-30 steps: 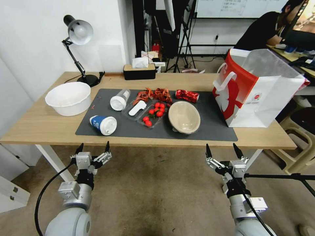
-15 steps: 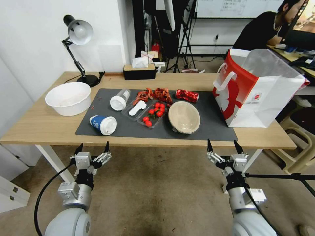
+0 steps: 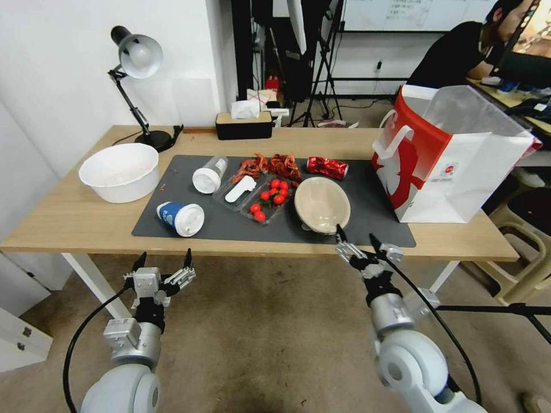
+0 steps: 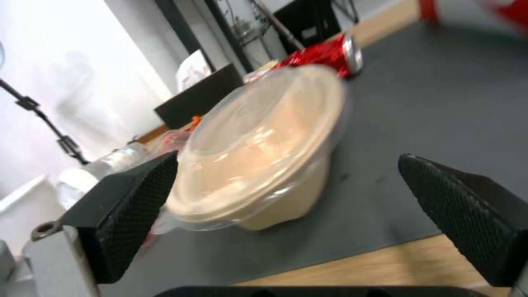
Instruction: Pick up the trash from the table and place it into the takeout bag.
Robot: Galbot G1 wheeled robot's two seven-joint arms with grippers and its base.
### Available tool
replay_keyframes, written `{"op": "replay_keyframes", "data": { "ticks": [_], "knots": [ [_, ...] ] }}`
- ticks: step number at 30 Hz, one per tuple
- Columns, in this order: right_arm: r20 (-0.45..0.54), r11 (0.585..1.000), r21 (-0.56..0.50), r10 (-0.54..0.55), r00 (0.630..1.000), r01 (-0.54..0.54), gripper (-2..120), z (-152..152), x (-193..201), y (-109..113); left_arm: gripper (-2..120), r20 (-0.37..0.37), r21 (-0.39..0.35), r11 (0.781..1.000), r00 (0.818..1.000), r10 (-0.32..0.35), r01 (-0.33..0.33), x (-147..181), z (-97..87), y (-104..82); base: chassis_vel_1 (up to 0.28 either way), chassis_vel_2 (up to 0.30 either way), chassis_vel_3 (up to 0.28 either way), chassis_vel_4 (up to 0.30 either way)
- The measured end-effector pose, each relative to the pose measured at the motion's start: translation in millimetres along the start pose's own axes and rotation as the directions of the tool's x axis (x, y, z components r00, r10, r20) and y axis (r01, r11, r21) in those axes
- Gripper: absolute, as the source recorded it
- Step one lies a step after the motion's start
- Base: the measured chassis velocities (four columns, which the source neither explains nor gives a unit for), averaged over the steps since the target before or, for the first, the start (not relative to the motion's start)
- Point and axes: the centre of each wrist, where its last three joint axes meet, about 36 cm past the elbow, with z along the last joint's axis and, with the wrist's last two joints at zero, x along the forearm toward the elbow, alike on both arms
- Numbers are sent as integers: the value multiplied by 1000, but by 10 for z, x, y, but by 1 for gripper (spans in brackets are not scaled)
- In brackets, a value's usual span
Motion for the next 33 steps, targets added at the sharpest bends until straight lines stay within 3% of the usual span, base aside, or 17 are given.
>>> {"op": "replay_keyframes", "data": {
  "ticks": [5,13,14,16,18,23,27,33],
  "knots": [
    [-63,989,-145,-46,997,36,95,35,-193,209,100,-1,1,1000,1000,-1,1,-1,19,-5,0,0,0,0],
    [-125,980,-197,-49,991,24,92,50,-271,348,100,0,-1,1000,1000,-3,3,7,24,1,0,0,0,0],
    [-138,978,-210,-42,990,12,83,67,-294,379,100,3,-3,1000,1000,-5,5,11,26,10,0,0,0,0],
    [-139,977,-213,-40,989,10,82,66,-296,383,100,3,-3,1000,1000,-5,5,11,27,11,0,0,0,0],
    [-145,976,-219,-32,989,-1,68,67,-279,394,100,4,-3,1000,1000,-6,6,11,38,11,0,0,0,0],
    [-146,975,-222,-27,989,-6,54,56,-242,396,100,4,-2,1000,1000,-5,5,10,46,6,0,0,0,0],
    [-145,974,-224,-18,989,-15,34,54,-238,397,100,6,-1,1000,1000,-3,3,7,45,0,0,0,0,0],
    [-144,974,-227,-15,989,-18,18,50,-209,406,100,7,-2,1000,1000,-4,4,21,59,2,0,0,0,0]
  ]
}}
